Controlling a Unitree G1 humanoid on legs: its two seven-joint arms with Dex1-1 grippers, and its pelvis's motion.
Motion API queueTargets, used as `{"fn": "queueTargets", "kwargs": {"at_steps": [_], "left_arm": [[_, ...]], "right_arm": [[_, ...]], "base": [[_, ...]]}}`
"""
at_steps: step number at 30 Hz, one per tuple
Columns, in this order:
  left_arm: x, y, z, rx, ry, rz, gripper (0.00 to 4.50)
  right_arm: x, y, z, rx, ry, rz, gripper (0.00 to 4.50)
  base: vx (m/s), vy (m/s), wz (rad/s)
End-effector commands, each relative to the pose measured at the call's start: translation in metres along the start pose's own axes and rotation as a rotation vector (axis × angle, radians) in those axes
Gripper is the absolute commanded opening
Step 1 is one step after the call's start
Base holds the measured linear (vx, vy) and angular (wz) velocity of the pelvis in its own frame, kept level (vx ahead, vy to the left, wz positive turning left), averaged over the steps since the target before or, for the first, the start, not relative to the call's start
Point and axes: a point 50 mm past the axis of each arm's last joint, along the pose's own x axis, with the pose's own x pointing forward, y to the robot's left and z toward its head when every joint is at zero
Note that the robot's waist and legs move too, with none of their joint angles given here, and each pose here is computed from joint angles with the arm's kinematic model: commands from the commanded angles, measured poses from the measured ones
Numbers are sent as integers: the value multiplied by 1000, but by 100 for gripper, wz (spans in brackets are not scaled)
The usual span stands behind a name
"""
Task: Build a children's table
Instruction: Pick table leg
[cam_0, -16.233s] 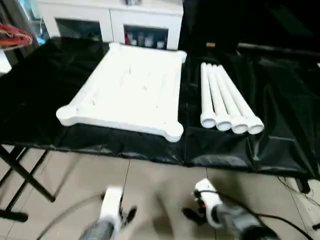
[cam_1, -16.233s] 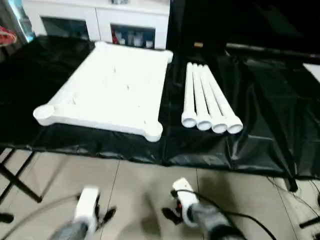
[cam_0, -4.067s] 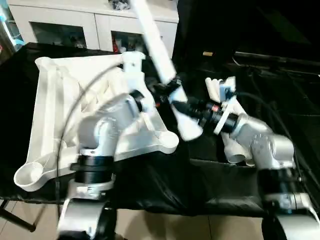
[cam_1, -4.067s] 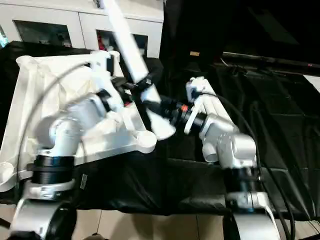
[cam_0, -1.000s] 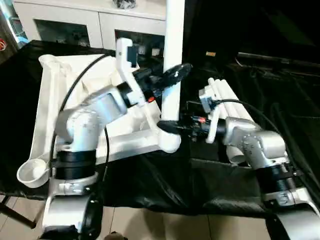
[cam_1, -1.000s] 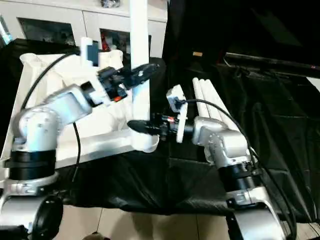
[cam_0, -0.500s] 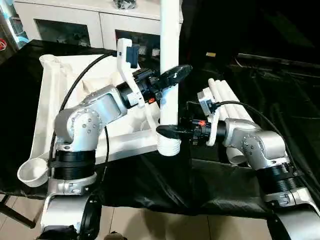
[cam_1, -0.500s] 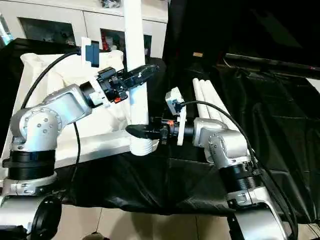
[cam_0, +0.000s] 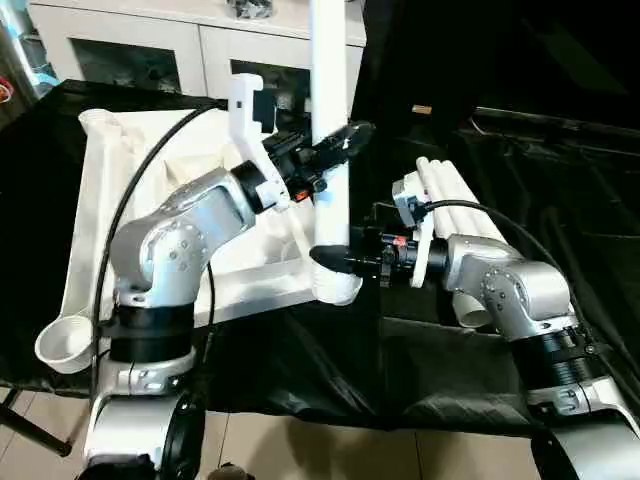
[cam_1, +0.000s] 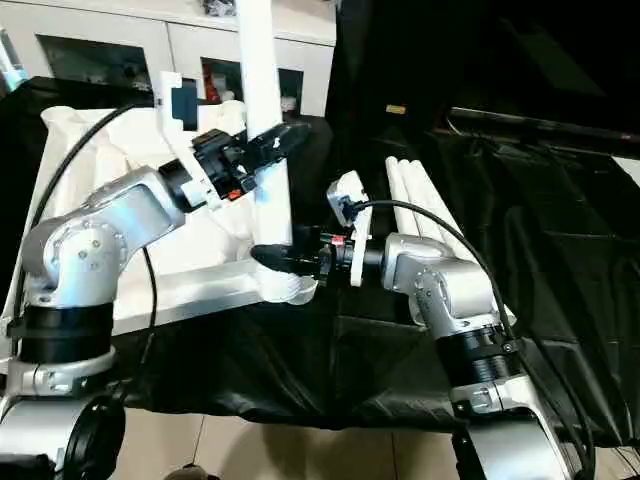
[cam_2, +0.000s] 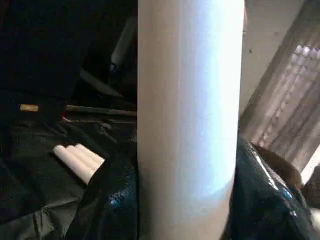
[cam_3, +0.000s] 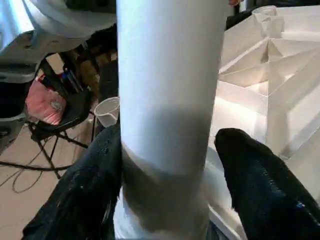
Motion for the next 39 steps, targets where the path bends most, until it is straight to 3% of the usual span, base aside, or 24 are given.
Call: {"fn": "queueTargets", "kwargs": {"at_steps": [1,12,29,39], "left_arm": [[4,-12,-1,14,26,-89,184],[10,-25,-9,21,97,-220,184],[17,-31,-10,11,95,-259,183],[17,-31,-11,11,101,-267,183]], "right_arm": [[-5,0,7,-19,6,9,310],[-10,9,3,11,107,156,310],[-10,14,-1,29,149,220,310],[-8,15,-2,35,142,224,230]], "base": [[0,0,0],[0,0,0],[0,0,0],[0,0,0]]}}
